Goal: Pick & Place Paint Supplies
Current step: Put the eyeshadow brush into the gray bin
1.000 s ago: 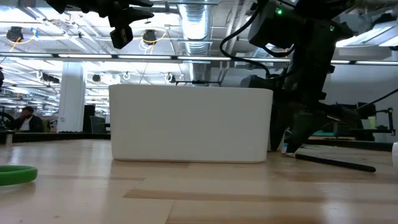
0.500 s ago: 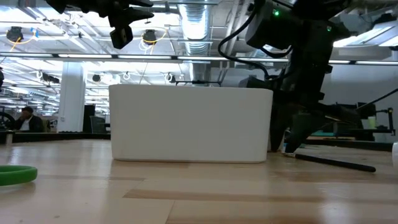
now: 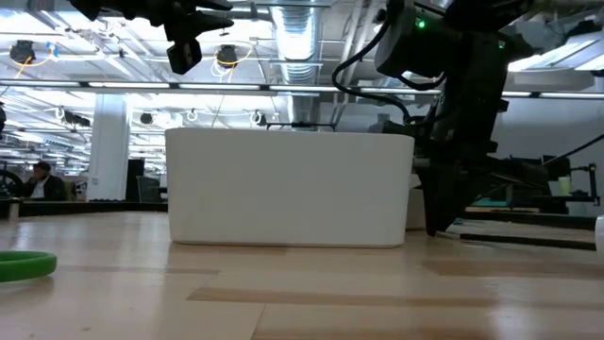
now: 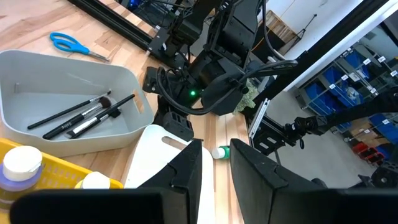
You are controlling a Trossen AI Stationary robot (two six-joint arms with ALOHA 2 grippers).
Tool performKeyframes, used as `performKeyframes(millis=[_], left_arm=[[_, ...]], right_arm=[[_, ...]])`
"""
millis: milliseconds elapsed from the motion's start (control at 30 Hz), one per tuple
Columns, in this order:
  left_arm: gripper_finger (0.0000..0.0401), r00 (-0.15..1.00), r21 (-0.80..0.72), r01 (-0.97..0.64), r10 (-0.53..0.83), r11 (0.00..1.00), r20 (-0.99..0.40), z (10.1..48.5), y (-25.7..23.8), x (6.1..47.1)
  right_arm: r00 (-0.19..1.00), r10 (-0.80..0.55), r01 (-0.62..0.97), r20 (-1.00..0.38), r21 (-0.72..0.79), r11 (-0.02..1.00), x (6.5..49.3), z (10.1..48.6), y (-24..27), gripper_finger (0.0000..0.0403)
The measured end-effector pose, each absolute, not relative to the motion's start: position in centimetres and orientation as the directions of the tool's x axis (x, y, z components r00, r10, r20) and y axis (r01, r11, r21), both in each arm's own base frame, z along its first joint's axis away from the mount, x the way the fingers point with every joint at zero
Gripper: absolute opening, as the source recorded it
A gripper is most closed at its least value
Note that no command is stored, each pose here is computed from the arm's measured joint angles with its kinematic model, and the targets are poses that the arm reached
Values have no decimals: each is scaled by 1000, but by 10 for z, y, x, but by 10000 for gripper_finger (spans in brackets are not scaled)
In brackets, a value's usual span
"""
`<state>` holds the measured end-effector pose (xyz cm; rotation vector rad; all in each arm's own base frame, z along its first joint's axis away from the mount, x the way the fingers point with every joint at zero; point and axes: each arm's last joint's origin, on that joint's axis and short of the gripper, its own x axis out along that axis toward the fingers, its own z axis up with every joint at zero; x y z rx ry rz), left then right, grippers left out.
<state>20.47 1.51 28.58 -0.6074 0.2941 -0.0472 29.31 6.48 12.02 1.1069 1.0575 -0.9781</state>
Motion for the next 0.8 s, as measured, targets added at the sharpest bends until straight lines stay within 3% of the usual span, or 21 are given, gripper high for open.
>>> performKeyframes(millis=[267,800], left_arm=[[76,957,-569,-42,-129,821,-258,286,15,205],[76,960,-562,-61,-106,825,-260,286,16,205]], right_arm=[[253,-69,951,-965,234,204,285,139,65,1],[510,-52,826,-859,472,308,257,208,96,0]])
